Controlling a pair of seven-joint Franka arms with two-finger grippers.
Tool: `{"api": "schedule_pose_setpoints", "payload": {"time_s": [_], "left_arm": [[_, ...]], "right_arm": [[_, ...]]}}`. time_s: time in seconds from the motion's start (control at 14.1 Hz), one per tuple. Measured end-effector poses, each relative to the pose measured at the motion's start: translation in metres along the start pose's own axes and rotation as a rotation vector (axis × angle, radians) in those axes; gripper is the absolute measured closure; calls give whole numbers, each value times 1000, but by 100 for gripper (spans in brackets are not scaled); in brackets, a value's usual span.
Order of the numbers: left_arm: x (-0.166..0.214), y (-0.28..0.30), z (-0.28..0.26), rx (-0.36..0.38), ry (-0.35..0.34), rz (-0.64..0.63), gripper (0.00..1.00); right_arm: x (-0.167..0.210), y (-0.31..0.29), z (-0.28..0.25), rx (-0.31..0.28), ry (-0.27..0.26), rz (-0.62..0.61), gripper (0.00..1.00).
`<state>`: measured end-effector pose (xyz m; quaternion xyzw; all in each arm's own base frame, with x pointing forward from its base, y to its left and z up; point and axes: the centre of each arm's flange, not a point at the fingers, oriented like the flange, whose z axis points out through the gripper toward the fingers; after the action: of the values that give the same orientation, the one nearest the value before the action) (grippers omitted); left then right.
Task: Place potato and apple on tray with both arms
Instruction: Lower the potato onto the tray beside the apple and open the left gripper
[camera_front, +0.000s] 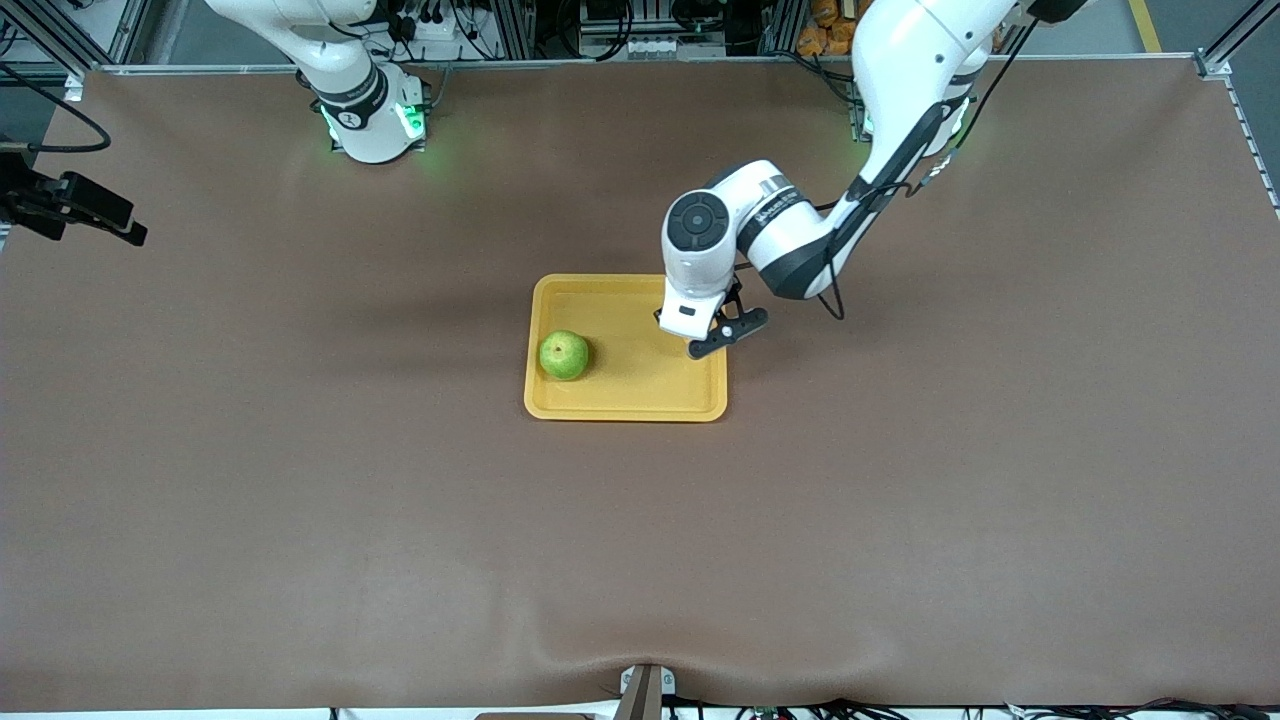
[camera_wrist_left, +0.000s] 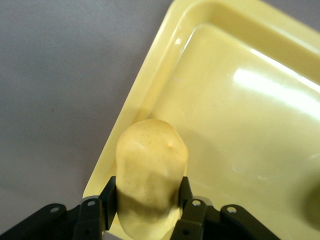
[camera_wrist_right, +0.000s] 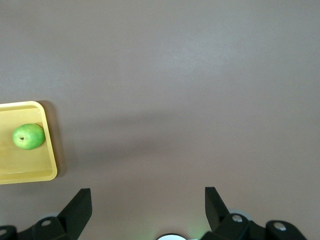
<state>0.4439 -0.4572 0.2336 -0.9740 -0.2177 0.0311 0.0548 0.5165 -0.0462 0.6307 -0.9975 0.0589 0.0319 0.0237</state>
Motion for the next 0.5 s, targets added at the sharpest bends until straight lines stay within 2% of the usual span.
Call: {"api": "schedule_pose_setpoints", "payload": {"time_s": [0.43, 0.5], "left_arm": [[-6, 9, 20, 22, 29, 52, 48], [-6, 9, 21, 24, 28, 52, 42]], "right_arm": [[1, 0, 1, 0, -3, 1, 0], [1, 0, 1, 0, -3, 0, 0]]}}
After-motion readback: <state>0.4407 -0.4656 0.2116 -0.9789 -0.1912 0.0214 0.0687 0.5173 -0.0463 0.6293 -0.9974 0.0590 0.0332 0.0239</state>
